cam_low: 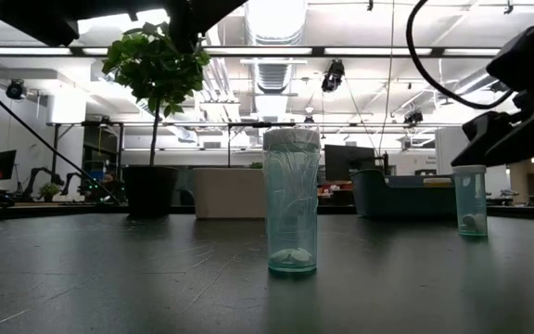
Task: Pick and place medicine bottles into bin by pill shape (circle, oval)
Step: Put the blue tablet bottle into the white bin
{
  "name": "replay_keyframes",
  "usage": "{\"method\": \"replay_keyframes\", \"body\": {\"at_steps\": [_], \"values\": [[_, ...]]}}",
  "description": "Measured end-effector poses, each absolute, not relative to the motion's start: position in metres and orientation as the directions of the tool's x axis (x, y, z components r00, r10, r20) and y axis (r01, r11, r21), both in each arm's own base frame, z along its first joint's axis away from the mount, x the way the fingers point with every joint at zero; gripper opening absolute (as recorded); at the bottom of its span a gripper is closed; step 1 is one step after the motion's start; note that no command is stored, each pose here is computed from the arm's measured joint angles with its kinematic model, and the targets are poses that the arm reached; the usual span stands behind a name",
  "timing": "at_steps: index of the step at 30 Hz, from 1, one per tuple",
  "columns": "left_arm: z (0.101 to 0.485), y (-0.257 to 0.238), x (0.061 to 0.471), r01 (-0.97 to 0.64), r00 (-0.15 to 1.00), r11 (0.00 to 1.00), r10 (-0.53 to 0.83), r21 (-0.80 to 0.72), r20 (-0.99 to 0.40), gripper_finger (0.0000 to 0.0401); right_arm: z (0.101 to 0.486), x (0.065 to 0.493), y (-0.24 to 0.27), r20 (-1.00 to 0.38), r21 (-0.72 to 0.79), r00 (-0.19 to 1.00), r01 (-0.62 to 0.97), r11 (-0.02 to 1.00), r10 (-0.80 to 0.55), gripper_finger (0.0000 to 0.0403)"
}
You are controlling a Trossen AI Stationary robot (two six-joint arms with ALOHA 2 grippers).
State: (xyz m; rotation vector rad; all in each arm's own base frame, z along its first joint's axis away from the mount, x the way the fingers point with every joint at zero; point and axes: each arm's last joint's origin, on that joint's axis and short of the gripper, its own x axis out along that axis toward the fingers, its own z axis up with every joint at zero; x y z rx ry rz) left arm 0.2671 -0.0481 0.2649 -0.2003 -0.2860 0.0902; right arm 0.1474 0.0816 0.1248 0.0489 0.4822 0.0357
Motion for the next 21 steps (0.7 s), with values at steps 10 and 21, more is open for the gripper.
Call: {"method": "replay_keyframes", "body": {"at_steps": [10,21], "values": [[0.265,-0.048,0.267,-0.072,0.954,0.975,0.129,-0.211,0.270,0.0302,0.119,0.162,0.091,-0.502,-0.005,0.865,-0.031,1.000,0.024,0.0235],[0.265,-0.047,0.267,-0.072,0.954,0.975,0.129,-0.211,0.270,0.0302,0.115,0.169,0.095,-0.535,-0.032,0.845,-0.030,0.999,0.008,0.0183]]}}
